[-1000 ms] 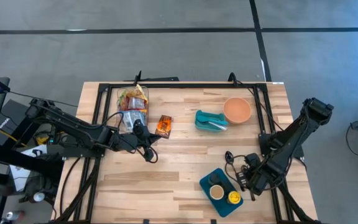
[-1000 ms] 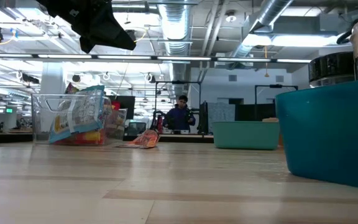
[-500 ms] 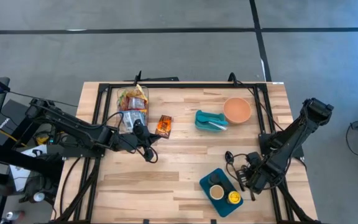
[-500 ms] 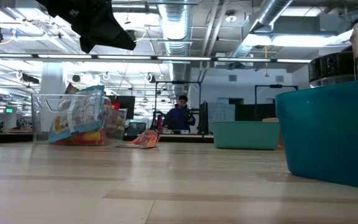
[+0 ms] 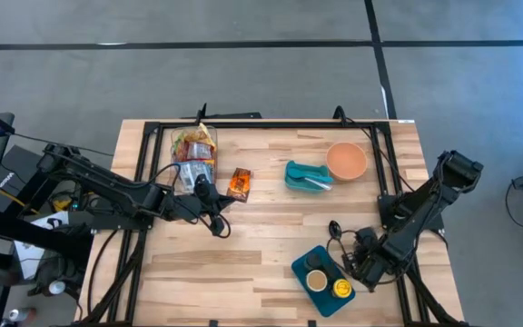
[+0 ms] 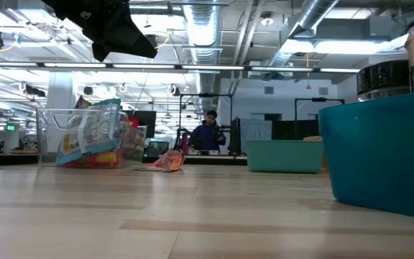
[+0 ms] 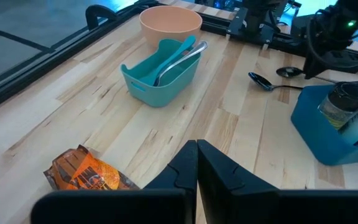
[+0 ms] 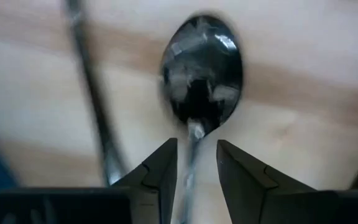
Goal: Pick & Place Food Item
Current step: Put the right black spoon into the green bin
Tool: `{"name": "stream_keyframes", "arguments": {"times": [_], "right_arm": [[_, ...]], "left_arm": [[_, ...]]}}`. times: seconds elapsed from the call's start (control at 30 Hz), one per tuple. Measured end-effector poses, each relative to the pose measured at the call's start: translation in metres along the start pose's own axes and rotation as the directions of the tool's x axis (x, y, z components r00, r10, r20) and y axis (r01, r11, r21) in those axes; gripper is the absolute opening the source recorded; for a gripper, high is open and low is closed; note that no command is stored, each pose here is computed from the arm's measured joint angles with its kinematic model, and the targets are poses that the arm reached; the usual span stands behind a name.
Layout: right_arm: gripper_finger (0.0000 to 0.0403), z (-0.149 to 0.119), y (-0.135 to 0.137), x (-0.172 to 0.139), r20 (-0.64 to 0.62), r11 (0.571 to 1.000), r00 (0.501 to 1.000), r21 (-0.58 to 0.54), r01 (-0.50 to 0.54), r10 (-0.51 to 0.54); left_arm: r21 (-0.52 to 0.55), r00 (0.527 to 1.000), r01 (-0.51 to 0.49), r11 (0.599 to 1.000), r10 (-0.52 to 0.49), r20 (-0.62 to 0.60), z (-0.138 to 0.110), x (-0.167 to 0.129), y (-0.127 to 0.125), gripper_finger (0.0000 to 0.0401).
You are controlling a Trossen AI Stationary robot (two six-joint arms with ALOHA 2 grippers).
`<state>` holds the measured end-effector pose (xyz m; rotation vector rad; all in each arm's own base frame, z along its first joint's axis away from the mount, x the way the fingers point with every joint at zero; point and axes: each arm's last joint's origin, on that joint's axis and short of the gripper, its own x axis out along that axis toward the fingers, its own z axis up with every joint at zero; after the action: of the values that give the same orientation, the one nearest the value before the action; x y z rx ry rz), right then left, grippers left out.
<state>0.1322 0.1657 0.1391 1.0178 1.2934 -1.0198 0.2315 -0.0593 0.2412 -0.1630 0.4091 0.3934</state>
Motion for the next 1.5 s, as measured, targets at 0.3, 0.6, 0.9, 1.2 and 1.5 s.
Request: {"name": "stream_keyframes", "arguments": {"times": [0.3,0.6,0.9,1.2,1.5], "right_arm": [[0.0107,-0.0025,0.0034,-0.0011,-0.003,1.000,1.000,-0.021,-0.001,0.001],[0.0107,0.0000,0.0048,-0.0011,-0.002,1.000,1.000,-0.008,0.004,-0.004],[0.0107,-0.0001,0.0047,-0.0011,-0.003,1.000,1.000,-0.008,0.004,-0.004],[0.0107,-0.0003,0.0046,-0.0011,-0.001,1.000,1.000,0.009,0.003,-0.003],[0.0107,-0.0003,0.0046,-0.0011,0.000,1.000,1.000,0.018,0.002,-0.002]], "left_arm": [[0.001,1.000,0.000,1.000,0.000,-0.001,-0.0001,0.0000,0.0000,0.0001],[0.001,1.000,0.000,1.000,0.000,-0.001,-0.0001,0.0000,0.0000,0.0001],[0.001,1.000,0.000,1.000,0.000,-0.001,-0.0001,0.0000,0.0000,0.0001],[0.000,1.000,0.000,1.000,0.000,-0.001,-0.0001,0.0000,0.0000,0.0001],[0.000,1.000,0.000,1.000,0.000,-0.001,-0.0001,0.0000,0.0000,0.0001]]}}
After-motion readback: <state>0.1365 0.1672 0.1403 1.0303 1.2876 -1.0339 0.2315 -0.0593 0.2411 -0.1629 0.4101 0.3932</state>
